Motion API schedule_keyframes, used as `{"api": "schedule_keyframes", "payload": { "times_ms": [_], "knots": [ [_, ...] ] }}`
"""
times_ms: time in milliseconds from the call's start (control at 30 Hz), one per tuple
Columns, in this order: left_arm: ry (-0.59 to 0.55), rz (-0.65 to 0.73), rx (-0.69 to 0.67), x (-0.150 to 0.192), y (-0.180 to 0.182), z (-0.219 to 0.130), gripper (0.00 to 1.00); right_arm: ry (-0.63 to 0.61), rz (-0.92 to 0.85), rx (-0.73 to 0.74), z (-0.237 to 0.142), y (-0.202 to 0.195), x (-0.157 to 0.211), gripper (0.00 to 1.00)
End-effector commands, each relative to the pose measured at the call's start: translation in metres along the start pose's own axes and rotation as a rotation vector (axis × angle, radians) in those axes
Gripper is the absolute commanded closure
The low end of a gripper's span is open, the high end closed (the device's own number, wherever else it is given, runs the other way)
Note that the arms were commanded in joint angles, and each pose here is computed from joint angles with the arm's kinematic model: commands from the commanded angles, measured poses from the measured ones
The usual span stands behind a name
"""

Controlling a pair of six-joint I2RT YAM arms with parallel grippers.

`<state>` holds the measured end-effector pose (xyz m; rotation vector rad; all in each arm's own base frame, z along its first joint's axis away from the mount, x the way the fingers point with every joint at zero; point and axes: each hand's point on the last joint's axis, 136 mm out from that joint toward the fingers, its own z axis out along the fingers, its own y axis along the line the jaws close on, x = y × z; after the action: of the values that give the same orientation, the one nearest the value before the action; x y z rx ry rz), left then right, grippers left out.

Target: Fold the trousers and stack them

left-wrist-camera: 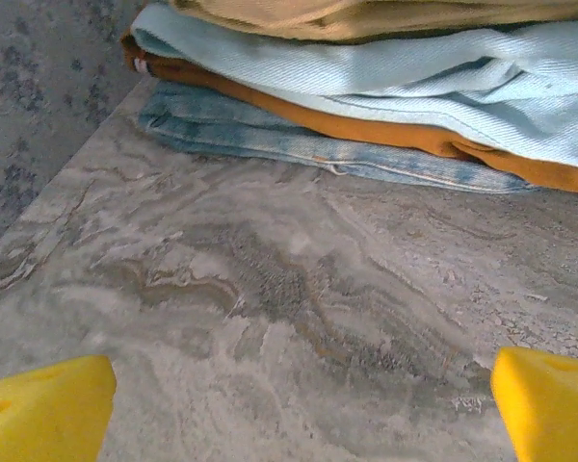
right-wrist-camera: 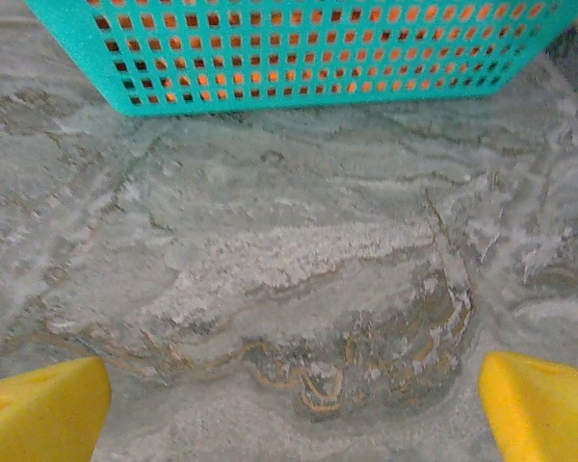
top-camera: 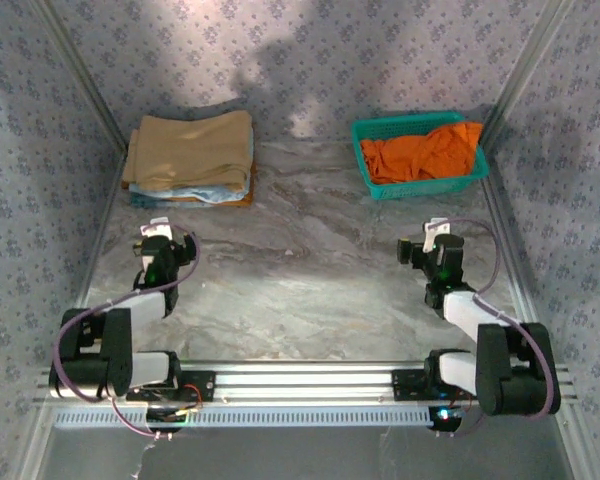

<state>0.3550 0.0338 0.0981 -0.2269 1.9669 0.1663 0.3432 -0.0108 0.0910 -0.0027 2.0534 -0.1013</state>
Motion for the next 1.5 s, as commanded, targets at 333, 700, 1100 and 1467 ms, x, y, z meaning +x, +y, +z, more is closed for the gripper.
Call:
{"api": "schedule_keyframes", "payload": {
  "times_ms": [333, 700, 1100, 1467],
  "knots": [
    [-0.037, 0.072, 0.148, -0.007, -0.032, 0.035, 0.0, -0.147, 0.015, -0.015, 0.034, 0.001, -0.015, 0.0],
    [-0.018, 0.054, 0.126, -0.006, -0.027, 0.037, 0.0, -0.062, 0.035, -0.019, 0.047, -0.003, -0.015, 0.0],
    [-0.017, 0.053, 0.131, -0.006, -0.027, 0.038, 0.0, -0.066, 0.027, -0.011, 0.047, -0.003, -0.015, 0.0],
    [-0.016, 0.052, 0.132, -0.006, -0.027, 0.038, 0.0, -0.066, 0.028, -0.014, 0.047, -0.003, -0.015, 0.01]
  ]
}}
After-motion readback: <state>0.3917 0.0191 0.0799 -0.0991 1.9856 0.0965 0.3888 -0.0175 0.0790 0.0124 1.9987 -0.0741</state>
